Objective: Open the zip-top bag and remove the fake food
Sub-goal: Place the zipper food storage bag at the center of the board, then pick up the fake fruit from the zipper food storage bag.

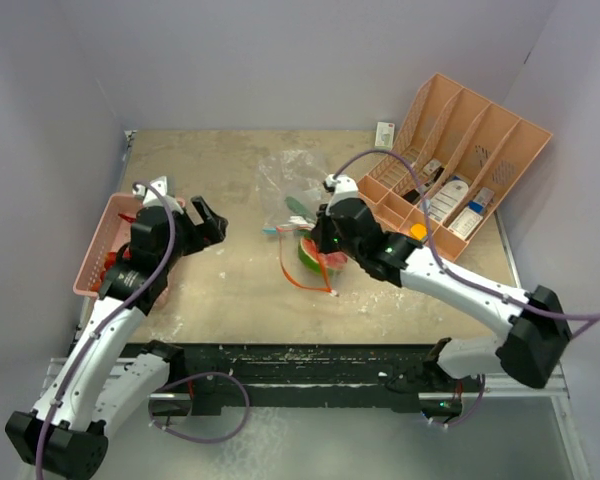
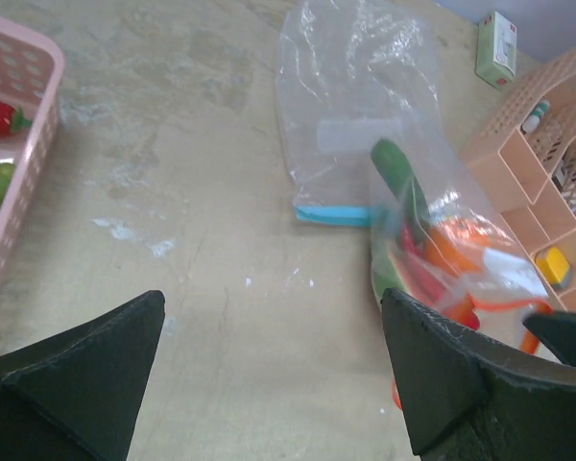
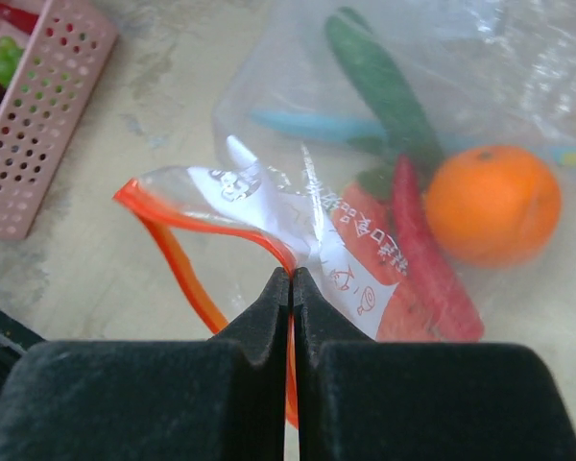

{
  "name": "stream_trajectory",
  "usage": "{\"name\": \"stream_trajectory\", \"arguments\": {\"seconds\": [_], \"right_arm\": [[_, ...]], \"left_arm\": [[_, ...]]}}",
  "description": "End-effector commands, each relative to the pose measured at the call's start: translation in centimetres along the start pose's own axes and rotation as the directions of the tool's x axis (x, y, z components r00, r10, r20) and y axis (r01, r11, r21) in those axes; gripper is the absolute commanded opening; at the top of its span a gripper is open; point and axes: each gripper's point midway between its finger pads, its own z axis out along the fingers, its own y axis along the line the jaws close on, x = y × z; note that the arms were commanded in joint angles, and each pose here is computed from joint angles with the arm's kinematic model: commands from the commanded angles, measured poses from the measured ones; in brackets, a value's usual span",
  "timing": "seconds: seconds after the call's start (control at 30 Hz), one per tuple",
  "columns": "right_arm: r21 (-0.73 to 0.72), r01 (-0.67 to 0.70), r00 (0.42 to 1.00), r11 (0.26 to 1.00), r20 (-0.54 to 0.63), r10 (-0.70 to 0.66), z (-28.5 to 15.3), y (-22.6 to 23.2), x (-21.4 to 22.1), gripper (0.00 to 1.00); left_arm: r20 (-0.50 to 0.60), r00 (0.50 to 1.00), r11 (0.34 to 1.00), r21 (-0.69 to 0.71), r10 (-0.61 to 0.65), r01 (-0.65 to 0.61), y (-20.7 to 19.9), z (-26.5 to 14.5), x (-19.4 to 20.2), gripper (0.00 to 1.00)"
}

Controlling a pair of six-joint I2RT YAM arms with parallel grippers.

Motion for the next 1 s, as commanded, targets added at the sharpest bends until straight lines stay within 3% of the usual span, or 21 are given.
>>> {"name": "stream_trajectory", "arguments": {"seconds": [0.0, 0.2, 0.4, 0.5, 0.63, 0.8, 0.97], "right_arm": [[-0.088, 0.02, 0.999, 0.996, 0.047, -0.016, 2.1, 4.8, -2.4, 0.0], [-0.129, 0.052, 0.999, 0.99, 0.01, -0.051, 5.5, 7.6, -2.8, 0.03], [-0.103, 0.069, 0.998, 0.992, 0.011, -0.069, 4.8, 6.9, -3.1, 0.61], [-0.067, 0.076, 0.996, 0.995, 0.04, -0.074, 3.4, 5.5, -3.7, 0.73], [-0.048, 0.047, 0.996, 0.998, 0.074, -0.044, 2.1, 3.5, -4.2, 0.75], [-0.028, 0.007, 1.0, 1.0, 0.025, -0.006, 2.8, 0.9, -2.5, 0.62], [0.038, 0.013, 1.0, 0.999, -0.003, -0.013, 4.2, -1.8, -1.6, 0.69]], "left_arm": [[-0.055, 0.998, 0.997, 0.064, -0.035, 0.038, -0.5, -0.9, 2.2, 0.95], [-0.091, 0.995, 0.999, 0.035, -0.037, 0.041, 0.4, -1.5, 3.4, 0.88], [-0.197, 0.976, 0.987, 0.108, -0.093, 0.116, -0.4, -1.3, 6.8, 0.71], [-0.242, 0.961, 0.974, 0.148, -0.134, 0.173, -0.7, -0.9, 9.0, 0.64], [-0.304, 0.937, 0.955, 0.179, -0.175, 0.237, -1.4, -0.3, 11.5, 0.56], [-0.351, 0.926, 0.948, 0.224, -0.137, 0.225, -3.0, 0.8, 14.1, 0.49], [-0.369, 0.923, 0.93, 0.293, -0.107, 0.225, -6.1, 2.5, 15.4, 0.47]]}}
